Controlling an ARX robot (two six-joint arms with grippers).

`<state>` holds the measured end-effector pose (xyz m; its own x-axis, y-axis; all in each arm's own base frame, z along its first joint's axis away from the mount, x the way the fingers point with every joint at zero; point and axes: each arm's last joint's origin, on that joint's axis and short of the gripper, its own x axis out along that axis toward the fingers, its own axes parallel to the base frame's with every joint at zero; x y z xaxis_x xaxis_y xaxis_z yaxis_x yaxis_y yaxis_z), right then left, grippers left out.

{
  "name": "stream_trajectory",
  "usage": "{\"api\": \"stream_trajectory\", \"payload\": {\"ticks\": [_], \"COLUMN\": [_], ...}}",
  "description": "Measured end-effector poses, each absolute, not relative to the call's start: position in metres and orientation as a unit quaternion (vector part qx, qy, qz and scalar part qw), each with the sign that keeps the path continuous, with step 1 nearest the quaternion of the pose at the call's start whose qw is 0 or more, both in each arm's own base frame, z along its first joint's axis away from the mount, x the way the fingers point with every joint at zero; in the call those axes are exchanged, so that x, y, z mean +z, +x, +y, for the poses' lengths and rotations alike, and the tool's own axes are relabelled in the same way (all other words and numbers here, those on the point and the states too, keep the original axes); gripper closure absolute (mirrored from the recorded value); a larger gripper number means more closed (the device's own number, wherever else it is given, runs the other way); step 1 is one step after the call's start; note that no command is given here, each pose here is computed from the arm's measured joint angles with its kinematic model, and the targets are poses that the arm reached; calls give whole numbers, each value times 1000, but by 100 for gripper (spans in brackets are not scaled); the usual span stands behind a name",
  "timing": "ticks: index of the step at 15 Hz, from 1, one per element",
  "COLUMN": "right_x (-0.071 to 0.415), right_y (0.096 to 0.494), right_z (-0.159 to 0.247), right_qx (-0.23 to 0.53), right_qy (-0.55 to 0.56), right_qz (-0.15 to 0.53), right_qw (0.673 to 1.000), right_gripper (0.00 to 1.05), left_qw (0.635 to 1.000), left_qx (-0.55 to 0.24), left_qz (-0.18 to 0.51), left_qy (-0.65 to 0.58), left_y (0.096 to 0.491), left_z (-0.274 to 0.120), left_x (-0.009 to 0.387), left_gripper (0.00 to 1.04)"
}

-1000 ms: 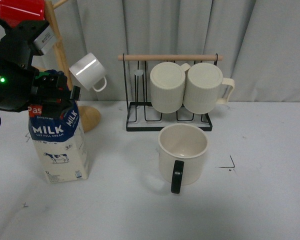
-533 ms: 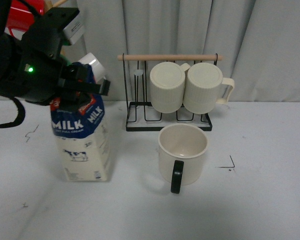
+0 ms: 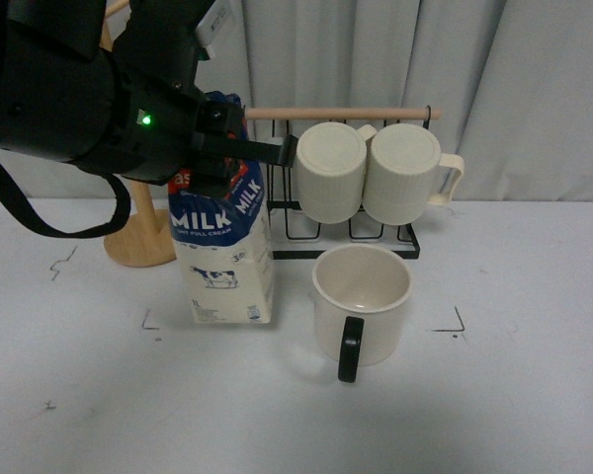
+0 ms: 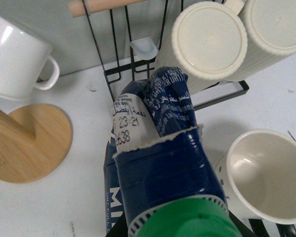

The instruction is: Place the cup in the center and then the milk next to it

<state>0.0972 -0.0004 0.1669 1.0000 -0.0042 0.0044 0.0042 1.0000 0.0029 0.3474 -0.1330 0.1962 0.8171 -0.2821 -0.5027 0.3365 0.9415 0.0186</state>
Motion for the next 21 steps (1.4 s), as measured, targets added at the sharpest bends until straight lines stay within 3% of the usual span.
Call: {"api": "stream_trajectory", "payload": {"ticks": [10, 15, 16, 21], "right_x": [167, 167, 167, 167], "right_y": [97, 97, 97, 97], "right_z": [0, 0, 0, 0], "right_qx": [-2, -2, -2, -2], "right_qy": [1, 1, 1, 1], "right_qz": [-2, -2, -2, -2], "right_qw": [1000, 1000, 1000, 1000], "right_gripper": [6, 6, 6, 6], "left_qw": [943, 943, 949, 968], "left_qx": [-176, -188, -196, -165], "left_qz": [270, 265, 245, 186], "left_qy": [80, 72, 39, -36], "left_y": [340, 337, 330, 305], "left_z": [-161, -164, -157, -108], "left_x": [164, 172, 200, 261], "left_gripper": [92, 36, 7, 7]}}
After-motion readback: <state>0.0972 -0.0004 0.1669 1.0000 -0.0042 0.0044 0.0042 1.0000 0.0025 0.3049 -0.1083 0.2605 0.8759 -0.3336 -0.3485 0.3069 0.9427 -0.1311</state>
